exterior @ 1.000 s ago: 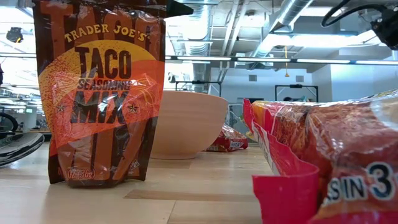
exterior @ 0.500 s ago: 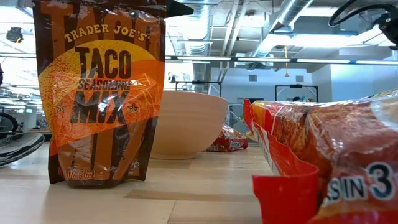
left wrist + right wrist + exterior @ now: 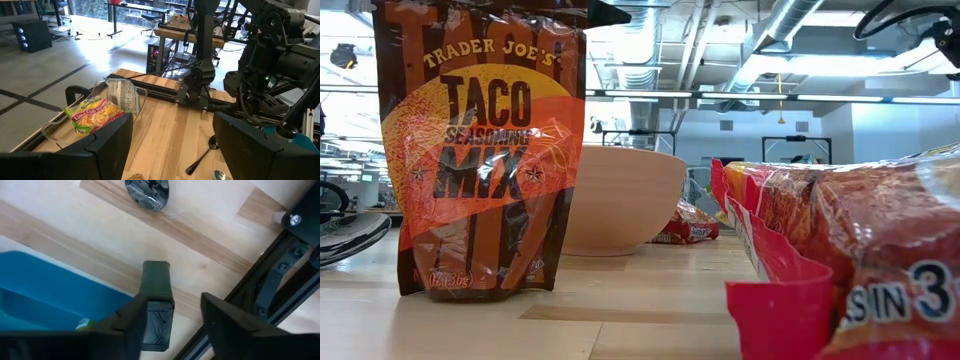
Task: Pick & Place Food Item
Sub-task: Put the dark green seasoning can into the dark blue bin
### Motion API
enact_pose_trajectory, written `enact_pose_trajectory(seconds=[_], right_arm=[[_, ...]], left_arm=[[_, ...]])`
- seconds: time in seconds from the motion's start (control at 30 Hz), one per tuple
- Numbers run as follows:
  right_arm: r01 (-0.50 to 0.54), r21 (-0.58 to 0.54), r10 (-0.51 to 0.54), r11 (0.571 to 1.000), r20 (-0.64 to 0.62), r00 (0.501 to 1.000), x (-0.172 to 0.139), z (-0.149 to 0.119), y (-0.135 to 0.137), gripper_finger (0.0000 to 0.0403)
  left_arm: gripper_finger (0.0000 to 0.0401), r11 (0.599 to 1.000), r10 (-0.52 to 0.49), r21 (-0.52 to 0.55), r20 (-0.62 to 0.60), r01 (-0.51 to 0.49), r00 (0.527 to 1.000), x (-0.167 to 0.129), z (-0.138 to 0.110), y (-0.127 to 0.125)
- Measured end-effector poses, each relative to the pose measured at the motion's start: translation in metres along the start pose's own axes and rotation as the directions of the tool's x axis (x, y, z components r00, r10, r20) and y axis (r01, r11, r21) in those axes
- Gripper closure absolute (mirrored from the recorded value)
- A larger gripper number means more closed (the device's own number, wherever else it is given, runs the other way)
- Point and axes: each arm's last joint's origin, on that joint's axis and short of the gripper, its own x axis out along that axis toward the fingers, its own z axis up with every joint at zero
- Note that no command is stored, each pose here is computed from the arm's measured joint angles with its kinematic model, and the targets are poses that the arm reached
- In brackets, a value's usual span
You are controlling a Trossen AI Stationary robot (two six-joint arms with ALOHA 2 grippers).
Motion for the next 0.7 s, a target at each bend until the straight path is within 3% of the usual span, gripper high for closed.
enact_pose_trajectory(seconds=[0.2,0.37,0.7], right_arm=[[0.008,-0.007,-0.008,1.0,0.009,1.0,0.003,-0.009,-0.002,0.0158],[-0.048,-0.002,0.048,0.999,0.033,0.998,0.003,-0.014,0.001,0.0155],[-0.05,0.002,0.049,0.999,0.047,0.998,0.004,-0.02,-0.001,0.0155]], left_arm=[[0.013,1.0,0.0,0.0,0.0,0.0,1.0,0.0,0.0,0.0],[0.013,1.0,0.0,0.0,0.0,0.0,1.0,0.0,0.0,0.0],[0.013,1.0,0.0,0.0,0.0,0.0,1.0,0.0,0.0,0.0]])
